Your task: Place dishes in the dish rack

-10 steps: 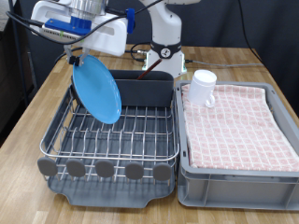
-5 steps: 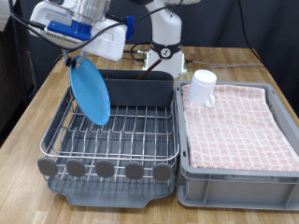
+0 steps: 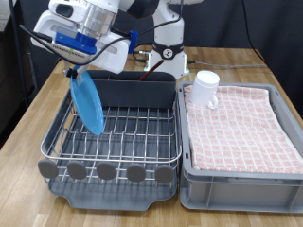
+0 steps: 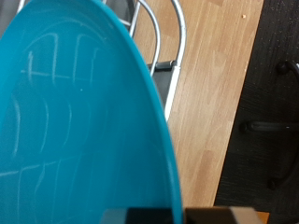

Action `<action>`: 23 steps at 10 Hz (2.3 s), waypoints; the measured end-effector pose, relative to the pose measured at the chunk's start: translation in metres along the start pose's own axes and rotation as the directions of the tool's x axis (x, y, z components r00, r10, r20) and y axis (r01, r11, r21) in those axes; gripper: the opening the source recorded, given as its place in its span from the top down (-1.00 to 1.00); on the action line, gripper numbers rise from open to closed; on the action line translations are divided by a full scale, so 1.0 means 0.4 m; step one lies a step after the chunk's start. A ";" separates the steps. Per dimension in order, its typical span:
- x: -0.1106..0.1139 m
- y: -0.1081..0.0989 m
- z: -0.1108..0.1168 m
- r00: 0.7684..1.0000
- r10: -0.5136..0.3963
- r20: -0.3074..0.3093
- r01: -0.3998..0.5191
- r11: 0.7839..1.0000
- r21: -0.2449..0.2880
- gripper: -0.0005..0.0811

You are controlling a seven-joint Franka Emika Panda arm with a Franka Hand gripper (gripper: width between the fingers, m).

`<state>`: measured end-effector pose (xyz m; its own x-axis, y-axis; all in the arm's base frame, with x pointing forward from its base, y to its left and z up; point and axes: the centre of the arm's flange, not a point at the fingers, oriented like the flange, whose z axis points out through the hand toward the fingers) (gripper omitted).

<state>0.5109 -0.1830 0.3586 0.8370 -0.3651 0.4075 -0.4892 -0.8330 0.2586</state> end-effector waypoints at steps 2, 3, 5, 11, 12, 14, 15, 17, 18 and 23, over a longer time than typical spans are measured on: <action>-0.006 -0.016 0.010 1.000 -0.029 0.002 0.029 0.999 -0.025 0.93; -0.005 -0.022 0.013 0.999 -0.038 0.002 0.038 0.999 -0.034 0.93; -0.003 -0.036 0.016 0.999 -0.055 -0.002 0.054 0.998 -0.038 0.93; -0.004 -0.098 0.008 0.994 -0.105 -0.012 0.105 0.994 -0.044 0.93; -0.008 -0.108 0.012 0.995 -0.103 -0.009 0.103 0.994 -0.042 0.93; -0.014 -0.122 0.021 0.995 -0.098 -0.003 0.098 0.995 -0.035 0.93; -0.016 -0.129 0.026 0.997 -0.078 0.001 0.078 0.997 -0.010 0.93; -0.017 -0.137 0.040 0.999 -0.034 0.010 0.033 0.998 0.049 0.93; -0.017 -0.134 0.045 1.000 -0.020 0.014 0.019 0.998 0.065 0.93; -0.024 -0.125 0.059 0.996 0.058 0.071 -0.065 0.993 0.101 0.54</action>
<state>0.5329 -0.1478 0.3210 0.8228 -0.4410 0.3585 -0.5149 -0.8455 0.1417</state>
